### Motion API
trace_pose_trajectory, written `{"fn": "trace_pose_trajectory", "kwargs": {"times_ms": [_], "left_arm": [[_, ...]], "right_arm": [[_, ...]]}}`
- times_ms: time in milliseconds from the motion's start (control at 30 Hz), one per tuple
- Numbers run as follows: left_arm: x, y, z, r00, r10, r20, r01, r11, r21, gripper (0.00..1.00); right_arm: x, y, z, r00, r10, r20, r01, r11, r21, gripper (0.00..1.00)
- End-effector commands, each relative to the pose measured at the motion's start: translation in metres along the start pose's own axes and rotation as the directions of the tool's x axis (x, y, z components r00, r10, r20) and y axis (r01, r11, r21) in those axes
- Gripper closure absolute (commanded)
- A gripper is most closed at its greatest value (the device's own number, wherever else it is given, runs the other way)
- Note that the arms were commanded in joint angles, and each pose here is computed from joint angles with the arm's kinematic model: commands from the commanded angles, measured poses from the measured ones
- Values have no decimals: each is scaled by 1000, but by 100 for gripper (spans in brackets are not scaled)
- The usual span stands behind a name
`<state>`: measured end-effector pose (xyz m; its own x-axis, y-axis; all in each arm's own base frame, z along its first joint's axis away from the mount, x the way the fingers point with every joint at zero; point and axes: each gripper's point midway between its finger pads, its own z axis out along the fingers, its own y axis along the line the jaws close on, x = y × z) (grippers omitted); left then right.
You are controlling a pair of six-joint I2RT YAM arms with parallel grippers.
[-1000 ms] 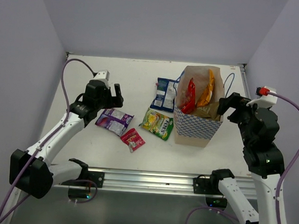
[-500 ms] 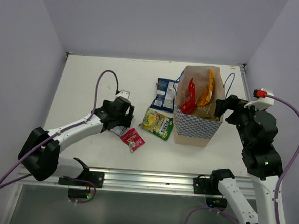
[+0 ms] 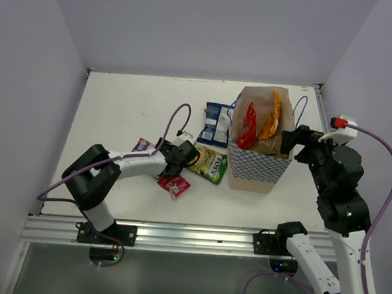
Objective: Place the snacks into the paper bag
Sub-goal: Pick up the snack from the center of the board.
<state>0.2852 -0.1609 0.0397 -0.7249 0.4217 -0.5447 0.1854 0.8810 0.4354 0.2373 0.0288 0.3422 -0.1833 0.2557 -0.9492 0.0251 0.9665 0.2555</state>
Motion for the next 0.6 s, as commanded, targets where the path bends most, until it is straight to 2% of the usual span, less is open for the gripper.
{"fn": "trace_pose_trajectory", "kwargs": {"times_ms": [0, 133, 267, 500, 567], "left_arm": [[-13, 16, 2, 999, 17, 33, -13, 994, -112, 15], [-5, 21, 10, 999, 40, 4, -38, 986, -163, 22], [6, 15, 16, 999, 37, -34, -41, 988, -146, 30], [28, 11, 27, 996, 23, -92, -34, 992, -124, 62], [25, 12, 26, 996, 10, -85, -20, 992, -123, 67]], "right_arm": [[-10, 1, -3, 999, -13, 45, 13, 1000, -3, 1], [-9, 1, -2, 999, -15, 43, 16, 1000, -5, 1], [-9, 0, -2, 999, -18, 47, 19, 1000, -3, 1], [-9, 0, -3, 998, -24, 58, 24, 1000, -3, 1], [-8, 0, -3, 998, -26, 56, 26, 1000, -4, 2]]}}
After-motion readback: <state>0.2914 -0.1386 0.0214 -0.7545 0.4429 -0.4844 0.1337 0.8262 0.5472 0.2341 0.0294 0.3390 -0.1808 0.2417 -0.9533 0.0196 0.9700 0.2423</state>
